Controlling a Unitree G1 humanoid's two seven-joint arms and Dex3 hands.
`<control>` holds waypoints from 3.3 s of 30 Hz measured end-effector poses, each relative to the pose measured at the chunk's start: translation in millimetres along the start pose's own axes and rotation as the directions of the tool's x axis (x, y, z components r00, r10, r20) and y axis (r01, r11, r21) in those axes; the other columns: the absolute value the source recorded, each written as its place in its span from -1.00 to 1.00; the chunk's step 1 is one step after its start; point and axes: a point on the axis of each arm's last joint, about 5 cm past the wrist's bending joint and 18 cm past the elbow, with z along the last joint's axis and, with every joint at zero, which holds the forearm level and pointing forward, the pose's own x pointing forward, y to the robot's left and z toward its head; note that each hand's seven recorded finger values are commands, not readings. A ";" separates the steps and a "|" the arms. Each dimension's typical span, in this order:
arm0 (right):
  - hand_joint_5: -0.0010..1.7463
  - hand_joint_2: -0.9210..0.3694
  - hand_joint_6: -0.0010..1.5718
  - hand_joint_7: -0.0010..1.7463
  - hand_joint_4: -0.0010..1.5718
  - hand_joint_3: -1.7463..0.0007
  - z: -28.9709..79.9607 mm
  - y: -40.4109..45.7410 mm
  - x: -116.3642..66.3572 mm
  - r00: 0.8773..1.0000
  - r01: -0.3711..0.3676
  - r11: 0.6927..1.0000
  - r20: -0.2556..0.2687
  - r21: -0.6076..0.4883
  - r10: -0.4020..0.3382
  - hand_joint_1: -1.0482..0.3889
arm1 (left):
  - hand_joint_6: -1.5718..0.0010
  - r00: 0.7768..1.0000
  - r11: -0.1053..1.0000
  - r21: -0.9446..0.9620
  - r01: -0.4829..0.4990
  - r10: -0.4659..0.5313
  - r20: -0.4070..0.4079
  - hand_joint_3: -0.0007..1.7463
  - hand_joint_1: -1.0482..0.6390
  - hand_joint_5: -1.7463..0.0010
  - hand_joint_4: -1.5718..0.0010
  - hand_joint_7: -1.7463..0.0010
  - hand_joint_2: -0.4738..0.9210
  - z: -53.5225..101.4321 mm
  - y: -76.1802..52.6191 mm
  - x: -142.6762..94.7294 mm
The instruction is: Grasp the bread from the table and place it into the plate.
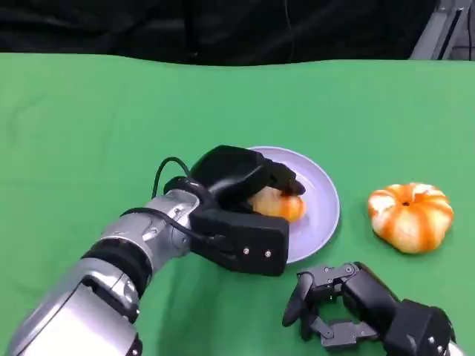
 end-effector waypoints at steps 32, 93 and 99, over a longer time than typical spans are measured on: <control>0.56 -0.53 0.29 0.10 0.23 -0.05 0.4 0.5 -0.3 1.000 0.000 1.000 0.013 -0.004 0.000 0.68 | 0.41 0.998 0.998 -0.013 0.064 -0.064 -0.025 -0.10 -0.94 1.00 0.41 0.99 1.00 -4.5 13.6 1.6; 0.48 -0.54 0.29 0.09 0.24 -0.11 -0.9 -2.4 -2.2 1.000 0.014 1.000 -0.013 -0.007 -0.014 0.68 | 0.33 0.909 0.643 -0.689 -0.334 0.412 -0.056 -0.26 -0.72 0.97 0.16 0.98 1.00 -37.2 27.3 -56.4; 0.47 -0.55 0.28 0.08 0.25 -0.10 -0.8 -2.9 -2.3 1.000 0.014 1.000 -0.011 -0.009 -0.014 0.69 | 0.31 0.895 0.551 -0.775 -0.309 0.445 -0.041 -0.31 -0.70 0.97 0.11 0.99 1.00 -38.9 20.6 -69.1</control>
